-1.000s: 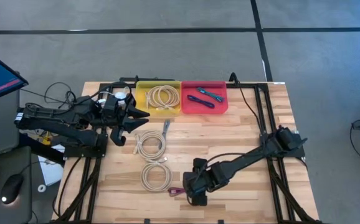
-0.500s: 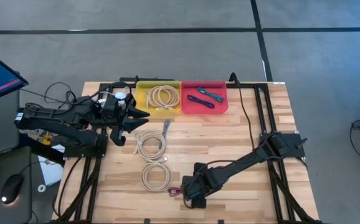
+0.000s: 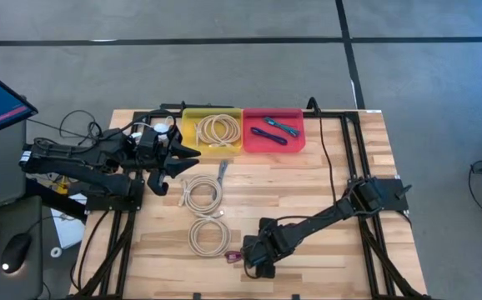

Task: Pick & Place USB Port
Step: Put the small black and pink charger cable into the red bin

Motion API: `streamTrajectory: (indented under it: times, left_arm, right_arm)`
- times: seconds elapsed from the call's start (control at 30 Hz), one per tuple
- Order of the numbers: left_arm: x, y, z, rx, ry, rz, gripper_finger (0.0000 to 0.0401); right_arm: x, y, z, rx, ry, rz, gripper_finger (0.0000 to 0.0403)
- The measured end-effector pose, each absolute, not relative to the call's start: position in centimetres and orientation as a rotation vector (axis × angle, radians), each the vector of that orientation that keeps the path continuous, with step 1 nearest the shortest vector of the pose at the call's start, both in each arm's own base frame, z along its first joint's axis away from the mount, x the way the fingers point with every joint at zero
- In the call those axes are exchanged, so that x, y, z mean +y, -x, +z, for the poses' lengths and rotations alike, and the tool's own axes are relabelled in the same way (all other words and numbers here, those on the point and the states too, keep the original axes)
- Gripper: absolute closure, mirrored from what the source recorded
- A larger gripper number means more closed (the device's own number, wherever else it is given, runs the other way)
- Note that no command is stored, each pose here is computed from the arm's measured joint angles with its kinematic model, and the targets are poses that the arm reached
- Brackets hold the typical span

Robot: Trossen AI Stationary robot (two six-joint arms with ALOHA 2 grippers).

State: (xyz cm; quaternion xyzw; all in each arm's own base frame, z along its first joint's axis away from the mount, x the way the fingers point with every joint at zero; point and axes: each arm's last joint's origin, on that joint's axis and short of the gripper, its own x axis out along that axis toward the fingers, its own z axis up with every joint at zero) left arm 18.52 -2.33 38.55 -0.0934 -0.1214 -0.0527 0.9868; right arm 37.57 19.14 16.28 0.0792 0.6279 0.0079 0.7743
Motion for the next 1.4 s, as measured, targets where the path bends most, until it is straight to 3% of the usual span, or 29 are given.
streamTrajectory:
  times: [0.17,0.7,0.9,1.17,1.4]
  left_arm:
    - [-2.3,-18.5,38.5,-0.243,0.187,-0.106,0.0299]
    - [-2.3,-18.6,38.3,-0.223,0.186,-0.104,0.0299]
    - [-2.3,-18.6,38.3,-0.222,0.186,-0.104,0.0299]
    - [-2.3,-18.6,38.3,-0.216,0.185,-0.104,0.0299]
    - [-2.4,-18.6,38.1,-0.201,0.184,-0.103,0.0299]
  right_arm:
    - [19.1,-37.6,16.3,1.372,-0.186,0.036,0.0199]
    - [19.3,-38.0,14.7,1.411,-0.220,0.065,0.0308]
    - [19.2,-37.8,15.3,1.404,-0.203,0.072,0.0388]
    - [19.3,-37.4,16.6,1.432,-0.173,0.077,0.0397]
    - [17.9,-36.0,21.5,1.379,-0.141,0.045,0.0400]
